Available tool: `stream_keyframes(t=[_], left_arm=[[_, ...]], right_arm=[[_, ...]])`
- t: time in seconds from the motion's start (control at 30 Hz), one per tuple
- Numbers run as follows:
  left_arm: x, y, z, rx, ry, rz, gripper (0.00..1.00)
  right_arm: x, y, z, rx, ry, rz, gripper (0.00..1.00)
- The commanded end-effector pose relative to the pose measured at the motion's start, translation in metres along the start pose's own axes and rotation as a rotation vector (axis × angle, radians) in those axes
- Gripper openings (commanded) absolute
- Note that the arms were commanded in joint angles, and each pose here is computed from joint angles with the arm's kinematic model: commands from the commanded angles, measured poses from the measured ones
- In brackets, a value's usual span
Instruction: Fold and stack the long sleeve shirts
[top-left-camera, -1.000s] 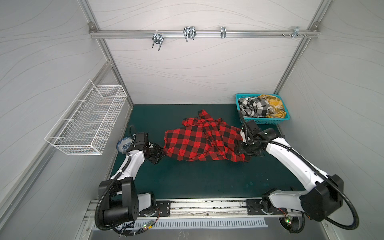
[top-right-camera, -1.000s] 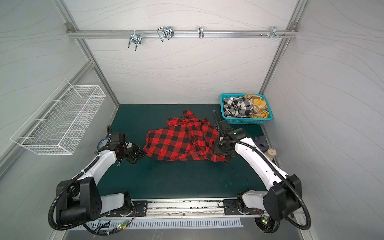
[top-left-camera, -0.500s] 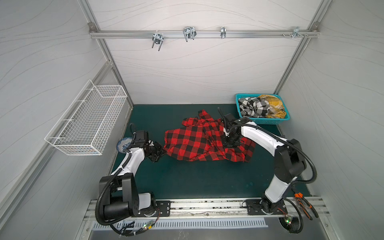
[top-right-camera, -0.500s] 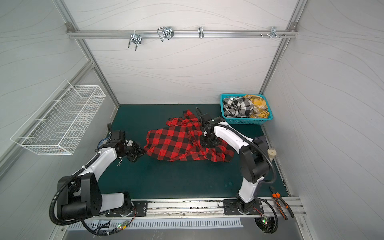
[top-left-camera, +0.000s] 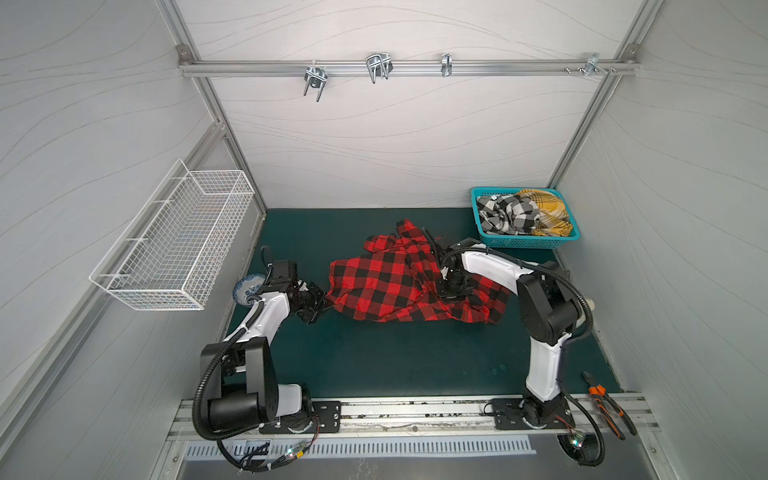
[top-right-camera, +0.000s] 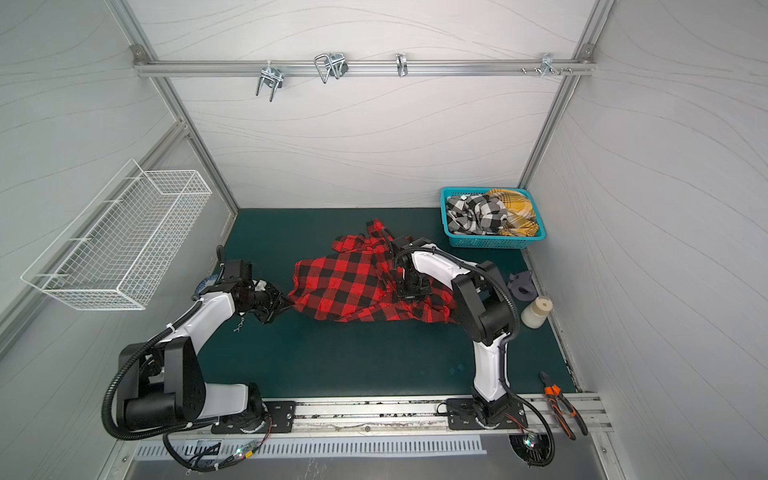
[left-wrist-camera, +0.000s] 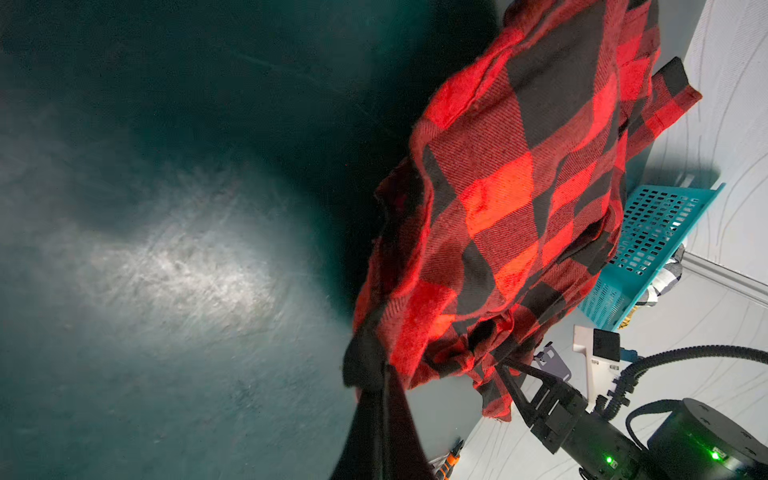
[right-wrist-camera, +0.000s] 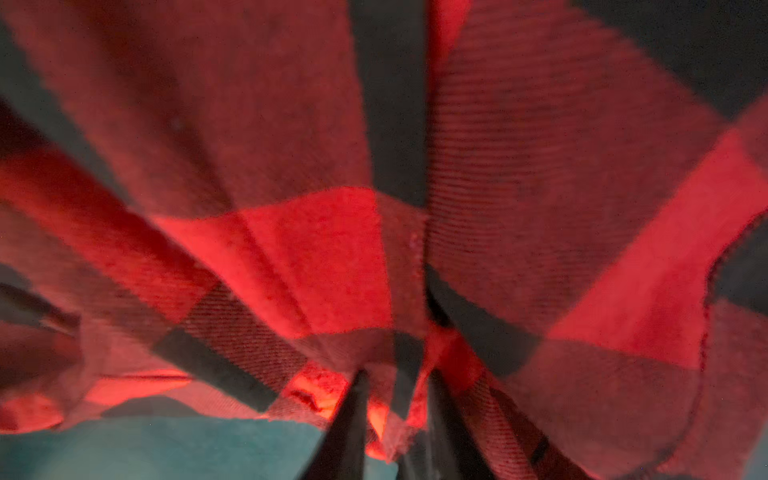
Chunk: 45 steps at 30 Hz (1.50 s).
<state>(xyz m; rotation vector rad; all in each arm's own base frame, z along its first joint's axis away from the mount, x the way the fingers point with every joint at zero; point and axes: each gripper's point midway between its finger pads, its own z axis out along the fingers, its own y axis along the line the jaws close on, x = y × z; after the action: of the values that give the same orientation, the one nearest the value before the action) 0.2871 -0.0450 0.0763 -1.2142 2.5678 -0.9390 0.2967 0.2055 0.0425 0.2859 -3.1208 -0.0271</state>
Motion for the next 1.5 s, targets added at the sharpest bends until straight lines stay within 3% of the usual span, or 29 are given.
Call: stream_keyframes(t=[0.0,0.2,0.4,0.63,0.67,0.73,0.77,0.83,0.93,1.1,1.33,1.47], left_arm=[[-0.009,-0.012,-0.004,0.029,-0.020,0.031,0.00],[-0.011,-0.012,-0.004,0.021,-0.032,0.034,0.00],[-0.023,-0.013,-0.014,-0.015,-0.104,0.077,0.00],[-0.037,-0.030,-0.029,-0.016,-0.163,0.102,0.00],[-0.039,-0.034,-0.031,-0.008,-0.172,0.101,0.00],[-0.042,-0.039,-0.032,0.002,-0.174,0.093,0.00],[-0.043,-0.041,-0.031,0.003,-0.171,0.089,0.00],[-0.044,-0.037,-0.027,-0.011,-0.159,0.069,0.00],[-0.046,-0.032,-0.022,-0.042,-0.147,0.059,0.00],[-0.048,-0.030,-0.017,-0.047,-0.137,0.053,0.00],[-0.049,-0.032,-0.014,-0.031,-0.132,0.052,0.00],[-0.050,-0.033,-0.014,-0.024,-0.131,0.042,0.00]], right_arm=[[-0.001,-0.005,-0.010,0.059,-0.017,-0.023,0.17],[0.000,-0.005,-0.044,0.085,-0.079,-0.050,0.00],[0.008,0.001,-0.084,0.040,-0.164,-0.074,0.00],[0.019,0.022,-0.131,-0.262,-0.263,-0.056,0.00],[0.018,0.021,-0.134,-0.305,-0.272,-0.039,0.02],[0.017,0.009,-0.123,-0.317,-0.249,0.021,0.27],[0.018,-0.002,-0.112,-0.290,-0.221,0.056,0.40],[0.025,-0.024,-0.091,-0.175,-0.155,0.091,0.52],[0.037,-0.031,-0.084,-0.080,-0.144,0.058,0.54],[0.065,-0.009,-0.091,0.022,-0.208,-0.102,0.54],[0.088,-0.012,-0.058,0.400,-0.155,-0.282,0.62],[0.084,0.011,-0.041,0.431,-0.150,-0.341,0.61]])
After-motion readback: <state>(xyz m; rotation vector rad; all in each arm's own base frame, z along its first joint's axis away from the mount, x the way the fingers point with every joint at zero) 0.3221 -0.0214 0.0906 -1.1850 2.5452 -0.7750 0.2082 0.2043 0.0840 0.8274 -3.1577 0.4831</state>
